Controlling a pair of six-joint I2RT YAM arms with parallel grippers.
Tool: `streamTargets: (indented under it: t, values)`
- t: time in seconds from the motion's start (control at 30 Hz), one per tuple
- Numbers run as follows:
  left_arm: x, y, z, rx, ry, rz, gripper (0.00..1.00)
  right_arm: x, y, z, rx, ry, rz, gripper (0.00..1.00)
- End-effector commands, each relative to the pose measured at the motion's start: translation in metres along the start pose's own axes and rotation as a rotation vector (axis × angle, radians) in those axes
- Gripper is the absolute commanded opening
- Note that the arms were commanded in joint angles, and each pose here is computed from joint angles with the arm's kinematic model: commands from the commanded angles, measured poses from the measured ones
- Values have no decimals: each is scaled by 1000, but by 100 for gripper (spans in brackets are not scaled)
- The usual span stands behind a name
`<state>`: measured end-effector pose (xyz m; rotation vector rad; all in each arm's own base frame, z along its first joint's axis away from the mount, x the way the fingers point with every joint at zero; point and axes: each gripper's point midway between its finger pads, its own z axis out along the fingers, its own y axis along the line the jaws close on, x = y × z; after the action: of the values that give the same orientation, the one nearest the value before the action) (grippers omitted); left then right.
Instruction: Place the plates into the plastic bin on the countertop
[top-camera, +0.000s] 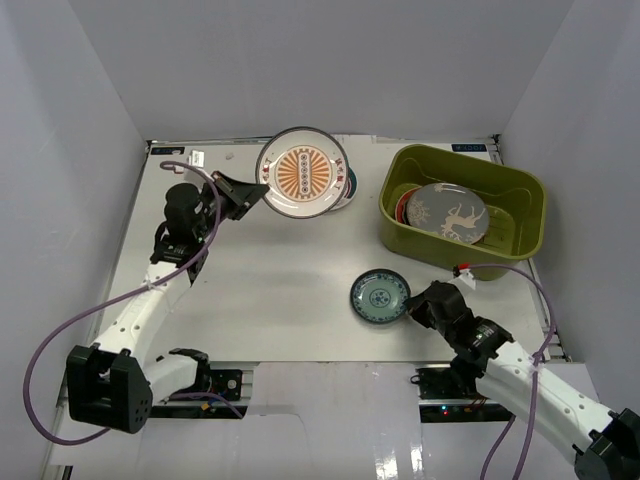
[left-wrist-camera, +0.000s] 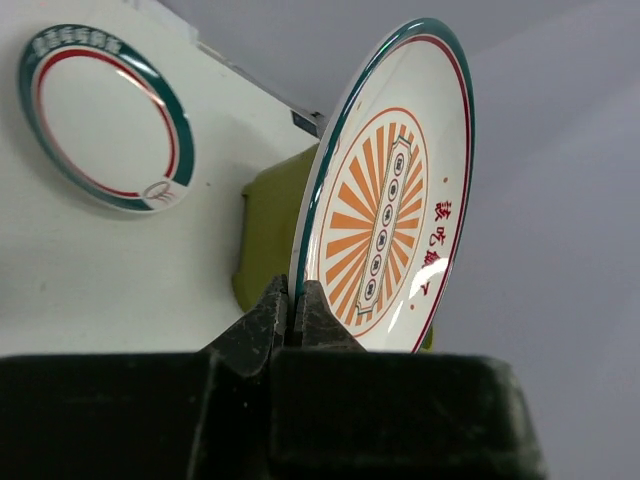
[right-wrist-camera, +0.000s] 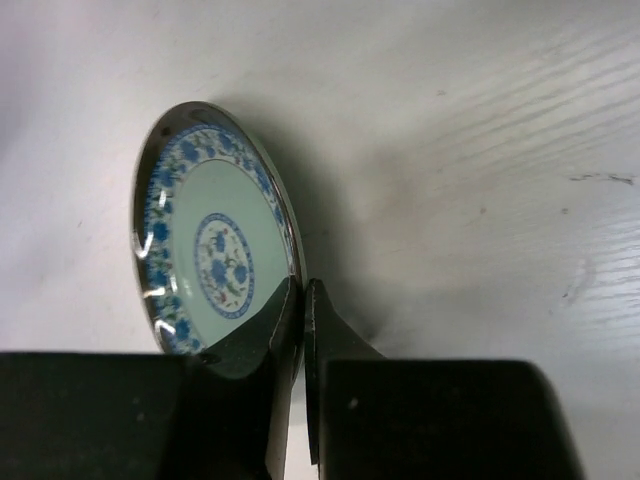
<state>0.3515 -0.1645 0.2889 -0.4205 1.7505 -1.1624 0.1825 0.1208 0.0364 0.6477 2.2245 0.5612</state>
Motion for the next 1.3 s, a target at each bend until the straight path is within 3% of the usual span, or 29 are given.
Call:
streamTargets:
  t: [0.0,0.07,0.17,0.3,0.53,0.67,0.73,0.77,0.8,1.0,1.13,1.27]
  values:
    - [0,-61,13,172,17,68,0,-32,58,-38,-178,-32,-86,8]
    - [3,-81,24,215,39,82,0,-66,92,-70,-259,-106,-95,8]
    - [8,-105,46,257,59,101,0,-99,106,-101,-255,-180,-167,8]
    - [31,-129,78,298,114,119,0,-167,143,-175,-374,-387,-141,8]
    - [79,-135,144,294,212,116,0,-249,151,-265,-382,-673,-103,8]
    - [135,-129,184,282,308,132,0,-276,152,-280,-317,-780,-96,8]
    - [156,-149,193,312,340,150,0,-287,159,-280,-295,-822,-92,8]
    - [178,-131,206,272,383,149,0,-290,162,-275,-268,-830,-114,8]
    - [183,-150,209,307,388,154,0,-294,164,-275,-250,-844,-121,8]
    - [252,-144,239,250,483,209,0,-319,149,-263,-10,-983,-136,8]
    - [266,-149,253,228,466,260,0,-325,148,-250,92,-1004,-146,8]
    - [279,-123,261,158,487,274,0,-332,139,-231,171,-1026,-154,8]
